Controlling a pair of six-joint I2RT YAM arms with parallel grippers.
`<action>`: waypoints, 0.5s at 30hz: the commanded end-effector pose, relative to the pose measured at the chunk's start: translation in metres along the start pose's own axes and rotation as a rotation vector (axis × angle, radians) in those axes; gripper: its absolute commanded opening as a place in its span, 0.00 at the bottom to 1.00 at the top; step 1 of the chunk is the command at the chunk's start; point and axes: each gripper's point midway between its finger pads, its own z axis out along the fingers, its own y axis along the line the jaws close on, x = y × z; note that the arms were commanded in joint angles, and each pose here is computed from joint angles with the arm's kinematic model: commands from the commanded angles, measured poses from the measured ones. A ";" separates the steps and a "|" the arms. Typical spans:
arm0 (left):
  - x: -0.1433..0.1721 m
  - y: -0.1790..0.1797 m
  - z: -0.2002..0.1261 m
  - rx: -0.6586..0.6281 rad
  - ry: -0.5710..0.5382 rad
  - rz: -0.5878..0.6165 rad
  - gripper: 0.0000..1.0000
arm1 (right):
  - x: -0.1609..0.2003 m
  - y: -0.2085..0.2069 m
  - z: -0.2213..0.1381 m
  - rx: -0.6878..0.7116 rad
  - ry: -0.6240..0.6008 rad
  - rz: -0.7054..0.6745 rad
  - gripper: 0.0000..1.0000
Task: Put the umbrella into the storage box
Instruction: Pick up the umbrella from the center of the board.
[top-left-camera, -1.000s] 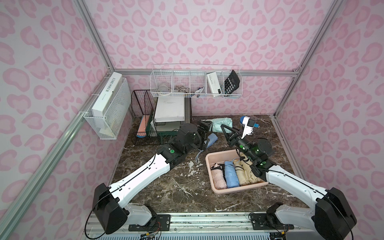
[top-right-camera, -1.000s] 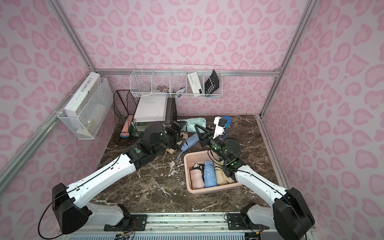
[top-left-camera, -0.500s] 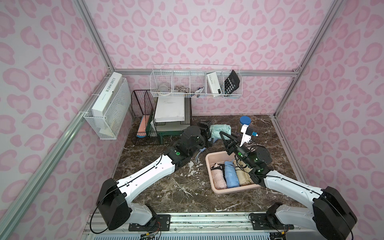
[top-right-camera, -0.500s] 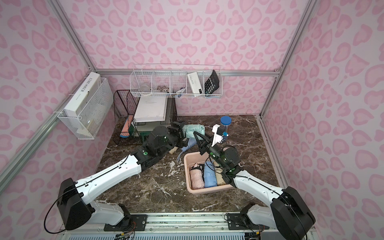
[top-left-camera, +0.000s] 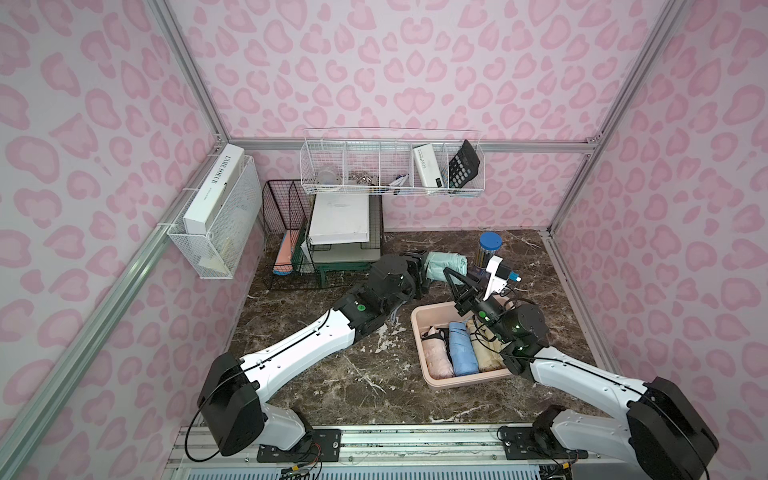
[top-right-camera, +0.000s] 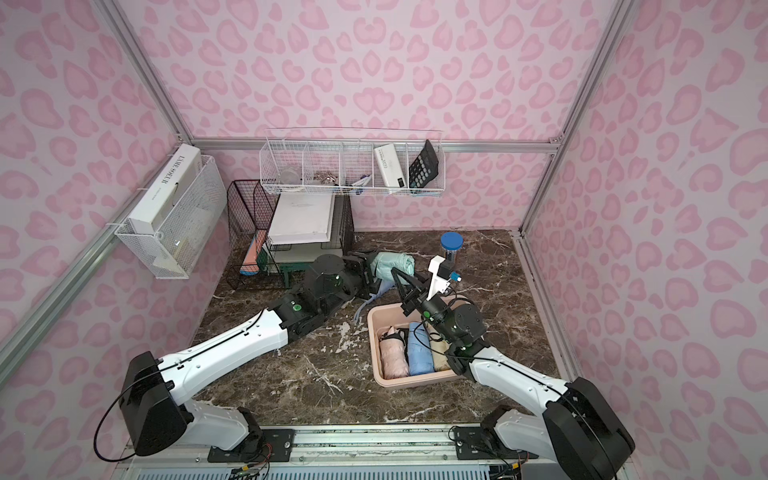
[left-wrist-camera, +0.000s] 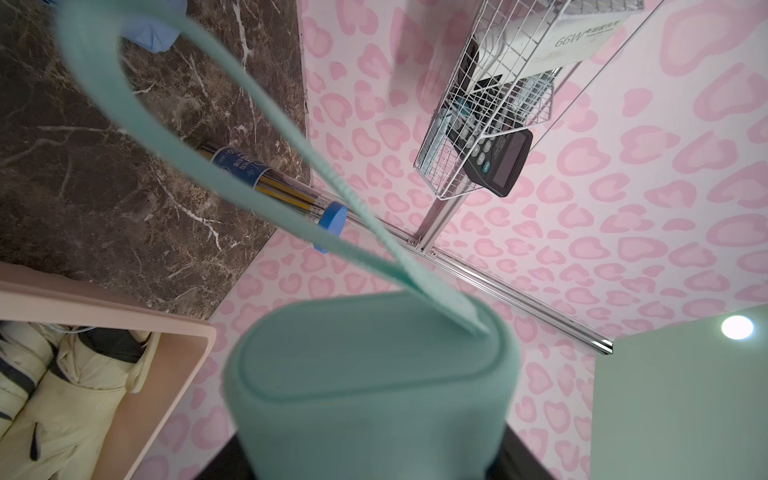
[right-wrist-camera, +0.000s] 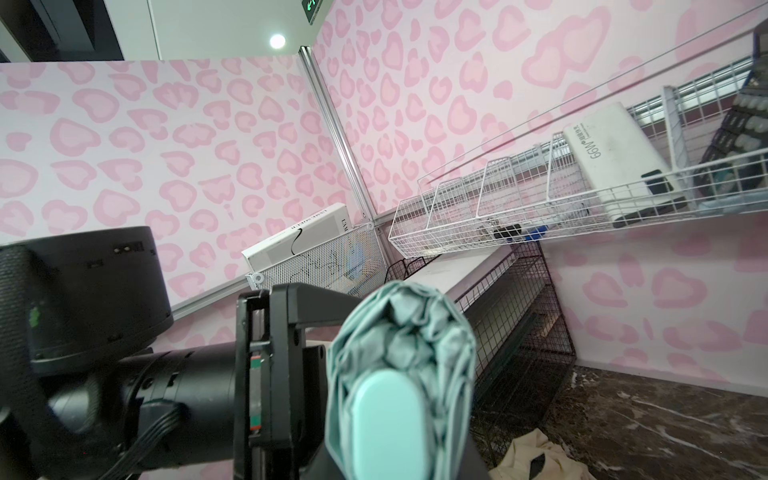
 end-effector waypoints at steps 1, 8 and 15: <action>0.001 -0.013 0.001 0.052 -0.011 -0.017 0.62 | -0.009 0.017 -0.003 -0.081 -0.036 -0.017 0.02; -0.002 -0.012 0.000 0.045 -0.026 0.001 0.47 | -0.002 0.015 -0.002 -0.084 -0.017 -0.025 0.06; -0.010 0.001 -0.008 -0.030 -0.063 0.084 0.39 | 0.003 0.018 -0.006 -0.092 0.021 -0.068 0.55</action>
